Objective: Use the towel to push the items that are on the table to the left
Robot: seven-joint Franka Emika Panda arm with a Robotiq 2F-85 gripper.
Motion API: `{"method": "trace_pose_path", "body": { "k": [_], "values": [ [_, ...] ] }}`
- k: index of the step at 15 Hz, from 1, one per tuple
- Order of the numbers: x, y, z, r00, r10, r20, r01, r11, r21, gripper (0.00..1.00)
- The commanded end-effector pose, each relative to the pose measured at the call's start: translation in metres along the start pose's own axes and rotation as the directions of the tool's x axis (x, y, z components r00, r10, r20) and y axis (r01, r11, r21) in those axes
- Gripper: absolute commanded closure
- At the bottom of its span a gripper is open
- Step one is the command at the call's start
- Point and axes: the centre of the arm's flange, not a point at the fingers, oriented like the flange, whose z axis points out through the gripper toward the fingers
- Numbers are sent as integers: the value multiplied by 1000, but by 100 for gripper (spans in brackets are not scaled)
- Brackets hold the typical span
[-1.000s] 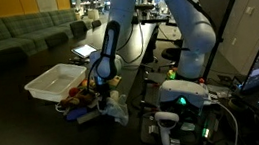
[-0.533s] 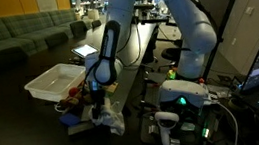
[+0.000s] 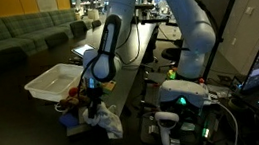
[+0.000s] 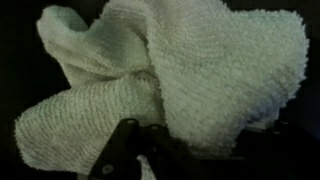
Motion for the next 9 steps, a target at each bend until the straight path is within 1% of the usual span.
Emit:
{"method": "trace_pose_path", "body": {
  "k": [1, 5, 6, 9],
  "values": [
    [-23, 25, -54, 998, -59, 12, 59, 998, 5, 100],
    [-54, 74, -107, 991, -109, 83, 105, 993, 56, 100],
    [-64, 87, -119, 987, -121, 109, 113, 990, 79, 100],
    [-90, 129, -151, 980, -131, 152, 110, 984, 137, 100]
  ]
}}
